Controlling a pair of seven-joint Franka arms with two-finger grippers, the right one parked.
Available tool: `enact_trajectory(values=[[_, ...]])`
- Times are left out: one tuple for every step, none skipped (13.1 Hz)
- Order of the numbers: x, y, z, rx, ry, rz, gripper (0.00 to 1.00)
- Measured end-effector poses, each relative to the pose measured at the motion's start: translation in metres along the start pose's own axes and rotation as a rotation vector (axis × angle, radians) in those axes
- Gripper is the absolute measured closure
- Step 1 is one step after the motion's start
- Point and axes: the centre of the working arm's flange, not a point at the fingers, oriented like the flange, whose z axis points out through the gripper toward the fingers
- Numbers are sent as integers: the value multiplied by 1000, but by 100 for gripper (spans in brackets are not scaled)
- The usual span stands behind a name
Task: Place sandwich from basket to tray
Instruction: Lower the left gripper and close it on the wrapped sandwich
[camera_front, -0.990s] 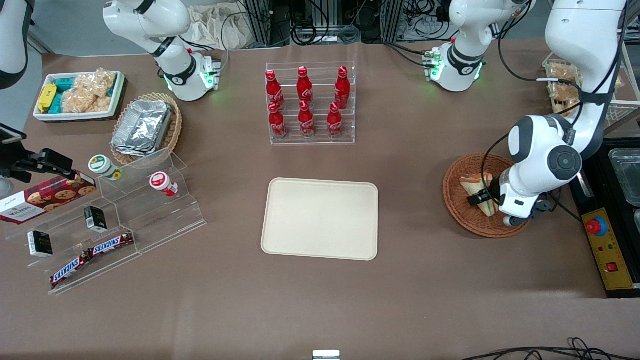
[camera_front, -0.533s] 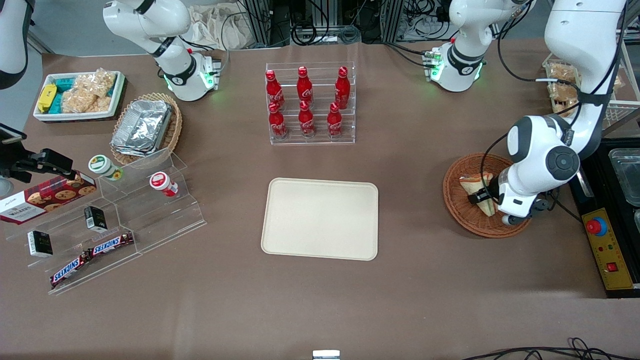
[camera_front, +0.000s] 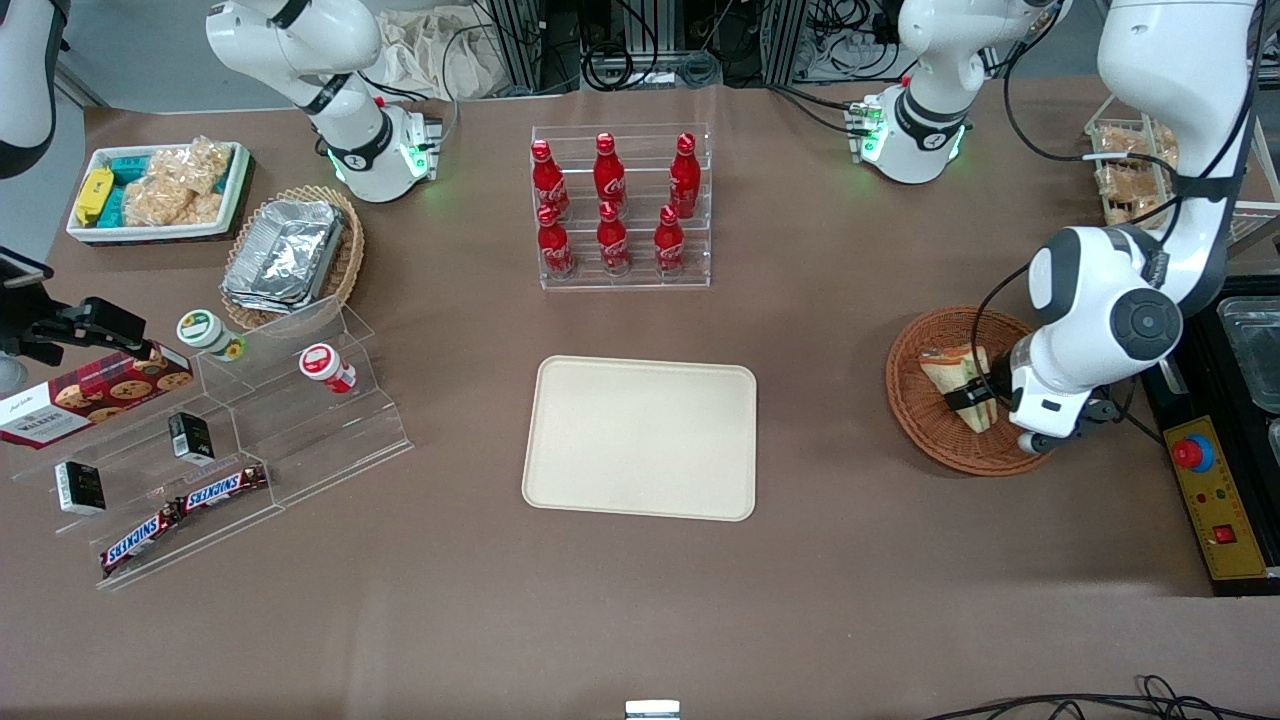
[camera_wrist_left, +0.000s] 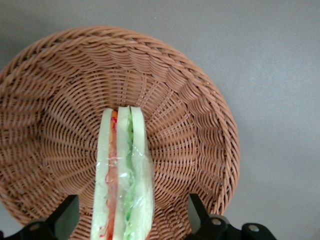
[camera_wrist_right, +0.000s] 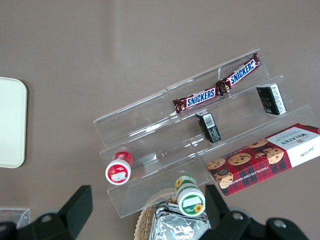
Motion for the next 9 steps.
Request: enact_trajectory(values=[[0, -5, 3, 5, -10, -7, 3], [0, -10, 10, 10, -25, -15, 4], [-2, -15, 19, 14, -40, -21, 4], [-4, -17, 27, 13, -45, -24, 6], [-4, -18, 33, 8, -41, -27, 6], [-5, -17, 37, 5, -41, -33, 7], [-5, -17, 40, 5, -43, -43, 10], [-5, -17, 42, 5, -44, -52, 22], [-4, -17, 43, 4, -43, -62, 35]])
